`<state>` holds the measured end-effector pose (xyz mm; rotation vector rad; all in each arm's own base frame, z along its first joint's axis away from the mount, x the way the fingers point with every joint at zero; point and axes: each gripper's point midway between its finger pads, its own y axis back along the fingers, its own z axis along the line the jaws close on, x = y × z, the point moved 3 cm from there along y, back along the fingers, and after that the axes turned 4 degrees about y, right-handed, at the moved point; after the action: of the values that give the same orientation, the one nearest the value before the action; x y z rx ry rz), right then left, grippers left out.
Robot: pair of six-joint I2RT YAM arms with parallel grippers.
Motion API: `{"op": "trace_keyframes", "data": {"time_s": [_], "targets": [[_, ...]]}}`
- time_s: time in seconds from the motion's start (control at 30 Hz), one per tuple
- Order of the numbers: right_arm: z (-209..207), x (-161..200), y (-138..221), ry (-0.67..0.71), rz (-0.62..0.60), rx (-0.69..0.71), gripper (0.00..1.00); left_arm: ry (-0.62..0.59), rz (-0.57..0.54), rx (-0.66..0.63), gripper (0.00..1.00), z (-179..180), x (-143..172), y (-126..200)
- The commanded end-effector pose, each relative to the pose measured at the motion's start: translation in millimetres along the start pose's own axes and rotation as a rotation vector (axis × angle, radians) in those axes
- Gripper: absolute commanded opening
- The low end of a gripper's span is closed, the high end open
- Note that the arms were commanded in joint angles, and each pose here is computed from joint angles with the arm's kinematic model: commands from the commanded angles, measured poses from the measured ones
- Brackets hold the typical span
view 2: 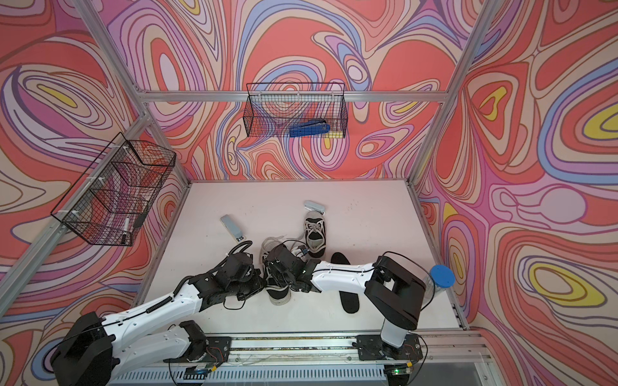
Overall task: Remove the insole from the shoe
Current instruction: Untie the shoelace on the shoe.
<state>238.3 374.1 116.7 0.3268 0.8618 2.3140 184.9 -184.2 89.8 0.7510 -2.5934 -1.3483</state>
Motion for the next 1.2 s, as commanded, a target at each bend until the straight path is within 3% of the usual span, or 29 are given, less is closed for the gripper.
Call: {"op": "trace_keyframes", "data": {"time_s": [0.0,0.23,0.7,1.17], "targets": [[-0.9,-10.2,-4.9,0.01,-0.051,-0.01,0.65,0.013,-0.009,-0.016,0.0,5.9,1.5,2.6],[15.3,-26.5,3.8,0.046,-0.11,-0.062,0.62,0.015,-0.011,-0.034,0.0,11.4,2.3,4.0],[30.1,-25.0,-9.4,0.056,-0.075,-0.135,0.53,0.007,0.013,-0.041,0.0,11.2,4.9,-0.1],[58.3,-41.1,-34.1,0.117,-0.135,-0.194,0.58,0.0,0.041,-0.052,0.0,18.5,11.4,1.9]]}}
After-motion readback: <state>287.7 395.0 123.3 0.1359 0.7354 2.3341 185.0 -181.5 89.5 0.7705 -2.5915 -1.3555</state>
